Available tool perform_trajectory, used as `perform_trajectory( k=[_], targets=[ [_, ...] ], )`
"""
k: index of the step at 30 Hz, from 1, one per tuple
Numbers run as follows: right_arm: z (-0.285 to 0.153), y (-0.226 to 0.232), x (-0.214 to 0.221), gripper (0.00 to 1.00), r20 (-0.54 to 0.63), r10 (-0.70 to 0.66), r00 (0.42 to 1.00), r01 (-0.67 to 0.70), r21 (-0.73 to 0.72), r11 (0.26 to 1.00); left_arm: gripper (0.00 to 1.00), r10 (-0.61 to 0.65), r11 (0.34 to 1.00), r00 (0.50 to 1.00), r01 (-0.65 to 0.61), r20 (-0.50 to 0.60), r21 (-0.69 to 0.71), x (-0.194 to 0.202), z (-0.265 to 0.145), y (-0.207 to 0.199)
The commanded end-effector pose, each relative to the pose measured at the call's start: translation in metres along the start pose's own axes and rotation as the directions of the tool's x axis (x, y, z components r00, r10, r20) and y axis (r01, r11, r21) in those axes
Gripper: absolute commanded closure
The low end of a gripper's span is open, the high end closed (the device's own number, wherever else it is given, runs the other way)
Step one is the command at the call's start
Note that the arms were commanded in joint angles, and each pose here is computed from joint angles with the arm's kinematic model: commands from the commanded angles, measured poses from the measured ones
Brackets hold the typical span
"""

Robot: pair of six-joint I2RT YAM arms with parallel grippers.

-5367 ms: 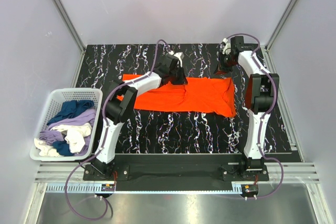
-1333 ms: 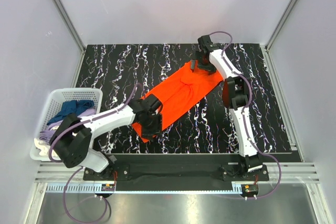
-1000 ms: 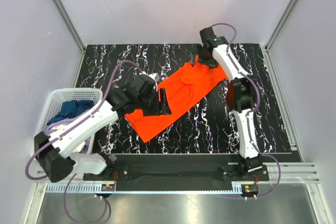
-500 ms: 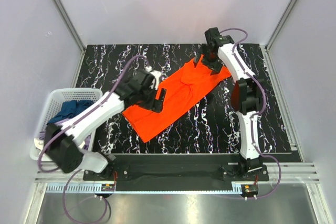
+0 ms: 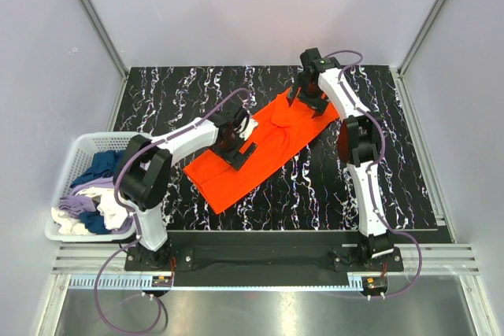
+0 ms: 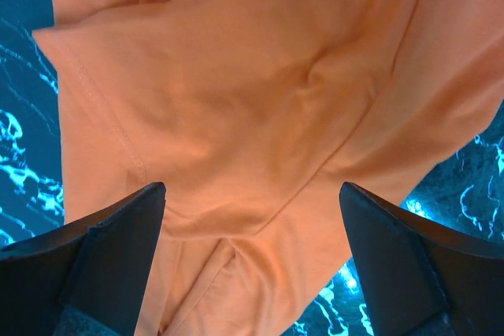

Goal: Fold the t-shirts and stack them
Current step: Fold the tshirt

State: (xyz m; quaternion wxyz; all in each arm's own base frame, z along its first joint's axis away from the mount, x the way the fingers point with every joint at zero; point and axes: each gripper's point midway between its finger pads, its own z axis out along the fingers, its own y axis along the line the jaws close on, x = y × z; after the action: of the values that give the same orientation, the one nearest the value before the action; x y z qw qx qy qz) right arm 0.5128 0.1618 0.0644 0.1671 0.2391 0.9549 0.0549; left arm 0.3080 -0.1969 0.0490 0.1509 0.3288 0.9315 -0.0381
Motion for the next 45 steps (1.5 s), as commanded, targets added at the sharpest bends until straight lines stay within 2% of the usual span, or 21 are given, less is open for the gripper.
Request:
perform_trajectory(
  k=[1, 7, 13, 16, 19, 21, 22, 24, 25, 26, 27, 28, 30, 32, 35, 37, 40, 41, 42, 44, 45],
  targets=[
    [0.012, 0.008, -0.002, 0.00, 0.052, -0.002, 0.999, 0.000, 0.035, 0.999, 0.01, 0.027, 0.997, 0.999, -0.030, 0.039, 0.074, -0.022, 0.012, -0.001],
    [0.042, 0.005, 0.003, 0.00, 0.057, -0.090, 0.994, 0.085, 0.085, 0.993, 0.03, -0.079, 0.983, 0.991, 0.096, -0.109, 0.159, 0.006, 0.036, -0.019],
    [0.069, 0.004, 0.004, 0.00, 0.055, -0.196, 0.979, 0.191, 0.080, 0.978, 0.05, -0.172, 0.932, 0.963, 0.228, -0.210, 0.283, 0.030, 0.039, -0.063],
    [0.079, 0.006, 0.002, 0.00, 0.060, -0.256, 0.965, 0.252, 0.071, 0.965, 0.06, -0.210, 0.916, 0.941, 0.284, -0.264, 0.283, 0.036, 0.040, -0.084],
    [0.081, 0.025, -0.011, 0.00, 0.122, -0.319, 0.940, 0.319, 0.024, 0.948, 0.07, -0.262, 0.869, 0.908, 0.369, -0.327, 0.329, 0.034, 0.040, -0.115],
    [0.084, 0.031, -0.017, 0.00, 0.155, -0.371, 0.916, 0.373, 0.019, 0.928, 0.07, -0.282, 0.830, 0.901, 0.402, -0.330, 0.387, 0.026, 0.043, -0.139],
    [0.082, 0.042, -0.026, 0.00, 0.202, -0.379, 0.903, 0.388, -0.005, 0.922, 0.06, -0.321, 0.795, 0.872, 0.460, -0.369, 0.396, 0.024, 0.043, -0.150],
    [0.081, 0.050, -0.034, 0.00, 0.242, -0.416, 0.877, 0.432, -0.016, 0.902, 0.07, -0.338, 0.774, 0.863, 0.482, -0.375, 0.410, 0.012, 0.043, -0.163],
    [0.078, 0.058, -0.042, 0.00, 0.283, -0.419, 0.863, 0.445, -0.032, 0.895, 0.07, -0.368, 0.732, 0.836, 0.530, -0.407, 0.427, 0.007, 0.042, -0.175],
    [0.077, 0.061, -0.046, 0.00, 0.301, -0.443, 0.845, 0.474, -0.036, 0.880, 0.08, -0.379, 0.710, 0.830, 0.544, -0.409, 0.446, 0.001, 0.040, -0.182],
    [0.074, 0.066, -0.050, 0.00, 0.321, -0.454, 0.831, 0.491, -0.042, 0.870, 0.08, -0.382, 0.692, 0.843, 0.532, -0.377, 0.489, -0.013, 0.038, -0.190],
    [0.068, 0.074, -0.054, 0.01, 0.347, -0.460, 0.817, 0.510, -0.063, 0.858, 0.09, -0.409, 0.664, 0.828, 0.559, -0.384, 0.497, -0.021, 0.033, -0.195],
    [0.055, 0.077, -0.062, 0.00, 0.362, -0.443, 0.820, 0.508, -0.106, 0.855, 0.09, -0.446, 0.655, 0.832, 0.555, -0.330, 0.513, -0.040, 0.025, -0.193],
    [0.040, 0.073, -0.073, 0.00, 0.369, -0.400, 0.839, 0.474, -0.131, 0.871, 0.09, -0.468, 0.675, 0.849, 0.523, -0.246, 0.520, -0.059, 0.011, -0.185],
    [-0.013, 0.068, -0.094, 0.00, 0.399, -0.347, 0.849, 0.441, -0.175, 0.880, 0.08, -0.455, 0.720, 0.881, 0.449, -0.128, 0.529, -0.081, -0.014, -0.176],
    [-0.037, 0.054, -0.097, 0.00, 0.375, -0.312, 0.873, 0.401, -0.186, 0.897, 0.08, -0.428, 0.747, 0.902, 0.388, -0.056, 0.540, -0.093, -0.031, -0.171],
    [-0.086, 0.028, -0.101, 0.00, 0.331, -0.230, 0.915, 0.315, -0.231, 0.921, 0.08, -0.395, 0.775, 0.918, 0.311, 0.038, 0.550, -0.101, -0.063, -0.165],
    [-0.121, 0.021, -0.104, 0.00, 0.353, -0.199, 0.914, 0.293, -0.239, 0.926, 0.08, -0.395, 0.782, 0.916, 0.294, 0.073, 0.549, -0.101, -0.082, -0.161],
    [-0.117, 0.000, -0.092, 0.00, 0.299, -0.204, 0.932, 0.268, -0.191, 0.944, 0.08, -0.389, 0.793, 0.917, 0.284, 0.090, 0.539, -0.098, -0.088, -0.158],
    [-0.133, -0.013, -0.075, 0.00, 0.264, -0.213, 0.941, 0.265, -0.183, 0.947, 0.08, -0.394, 0.807, 0.915, 0.299, 0.087, 0.510, -0.080, -0.093, -0.149],
    [-0.144, -0.022, -0.052, 0.00, 0.209, -0.220, 0.953, 0.262, -0.202, 0.944, 0.09, -0.399, 0.807, 0.909, 0.289, 0.116, 0.515, -0.076, -0.109, -0.146]
  ],
)
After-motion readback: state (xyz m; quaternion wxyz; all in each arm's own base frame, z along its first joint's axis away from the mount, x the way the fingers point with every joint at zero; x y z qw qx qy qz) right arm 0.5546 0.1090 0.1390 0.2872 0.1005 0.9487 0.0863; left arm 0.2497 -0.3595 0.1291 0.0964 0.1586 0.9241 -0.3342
